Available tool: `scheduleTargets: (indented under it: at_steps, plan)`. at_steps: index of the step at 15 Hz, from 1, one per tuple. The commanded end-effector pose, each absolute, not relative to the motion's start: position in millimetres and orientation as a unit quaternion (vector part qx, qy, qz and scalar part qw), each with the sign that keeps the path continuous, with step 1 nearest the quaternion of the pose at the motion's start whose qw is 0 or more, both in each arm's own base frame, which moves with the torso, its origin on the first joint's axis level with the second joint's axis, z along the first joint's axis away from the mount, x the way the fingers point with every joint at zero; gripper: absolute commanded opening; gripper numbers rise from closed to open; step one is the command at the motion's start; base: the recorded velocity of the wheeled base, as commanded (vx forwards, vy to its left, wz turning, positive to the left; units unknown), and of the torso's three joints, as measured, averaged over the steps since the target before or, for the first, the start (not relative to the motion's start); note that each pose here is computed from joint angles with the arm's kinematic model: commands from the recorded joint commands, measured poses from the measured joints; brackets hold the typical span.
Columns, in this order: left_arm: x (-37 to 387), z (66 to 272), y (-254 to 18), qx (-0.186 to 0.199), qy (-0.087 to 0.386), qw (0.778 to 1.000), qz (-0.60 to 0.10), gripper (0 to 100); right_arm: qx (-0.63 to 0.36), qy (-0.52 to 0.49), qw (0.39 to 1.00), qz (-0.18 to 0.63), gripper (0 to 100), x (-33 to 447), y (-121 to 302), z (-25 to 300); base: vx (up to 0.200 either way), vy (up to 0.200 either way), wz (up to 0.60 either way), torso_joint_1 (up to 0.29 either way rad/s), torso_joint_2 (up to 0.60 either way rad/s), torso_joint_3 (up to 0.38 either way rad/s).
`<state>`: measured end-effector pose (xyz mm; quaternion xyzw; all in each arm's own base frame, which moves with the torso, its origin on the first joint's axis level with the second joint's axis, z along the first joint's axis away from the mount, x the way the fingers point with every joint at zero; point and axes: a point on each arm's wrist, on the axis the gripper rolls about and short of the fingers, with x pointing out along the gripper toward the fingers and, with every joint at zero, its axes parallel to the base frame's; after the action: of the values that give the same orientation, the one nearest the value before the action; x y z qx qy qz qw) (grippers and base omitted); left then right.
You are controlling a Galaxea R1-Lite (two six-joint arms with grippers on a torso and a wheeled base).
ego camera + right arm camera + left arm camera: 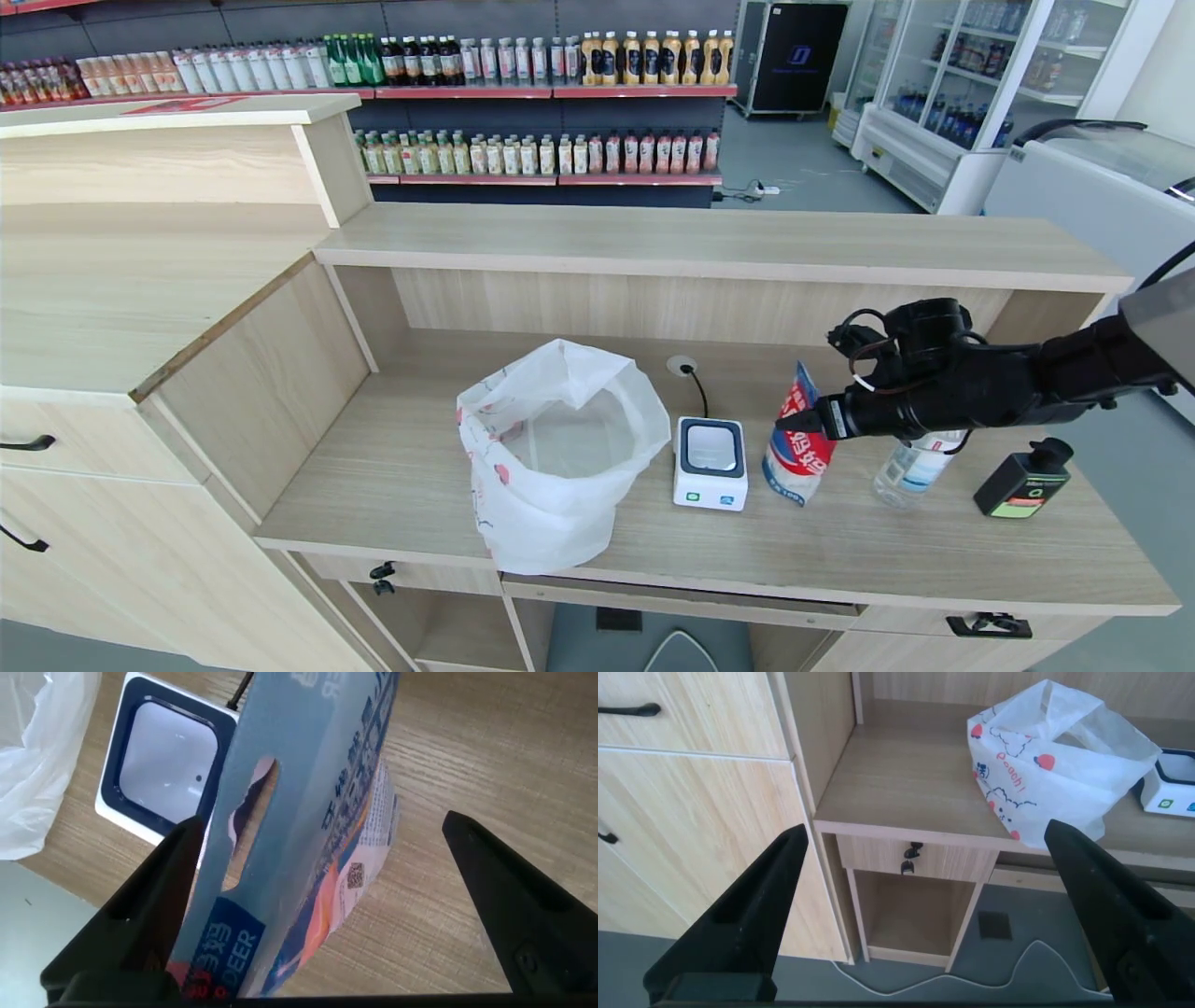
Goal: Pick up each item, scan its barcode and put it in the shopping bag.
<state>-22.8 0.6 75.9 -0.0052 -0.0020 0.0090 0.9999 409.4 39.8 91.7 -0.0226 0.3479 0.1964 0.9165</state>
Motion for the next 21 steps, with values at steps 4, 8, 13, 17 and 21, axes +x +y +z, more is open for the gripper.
scheduleTargets:
  at_steps: [4, 8, 13, 17, 21]
  plan:
    - [-22.8, 76.1, 0.6, -0.005, -0.003, 1.000, 0.009, 100, -0.017, 0.354, 0.911, 0.209, 100, 421.0, 42.0, 77.2, 0.000, 0.000, 0.00, 0.000, 0.00, 0.000]
    - [-22.8, 76.0, 0.6, -0.005, -0.002, 1.000, 0.010, 100, -0.012, 0.352, 0.911, 0.216, 100, 421.9, 40.6, 76.0, 0.000, 0.000, 0.00, 0.000, 0.00, 0.000]
    - [-22.8, 76.0, 0.6, -0.005, -0.002, 1.000, 0.010, 100, -0.017, 0.360, 0.907, 0.217, 0, 418.5, 40.2, 69.1, 0.000, 0.000, 0.00, 0.000, 0.00, 0.000]
    - [-22.8, 76.0, 0.6, -0.005, -0.002, 1.000, 0.009, 100, -0.027, 0.372, 0.901, 0.220, 0, 406.9, 38.7, 60.6, 0.000, 0.000, 0.00, 0.000, 0.00, 0.000]
    - [-22.8, 76.1, 0.6, -0.005, -0.003, 1.000, 0.010, 100, -0.052, 0.330, 0.913, 0.233, 0, 392.1, 37.2, 90.0, 0.000, 0.000, 0.00, 0.000, 0.00, 0.000]
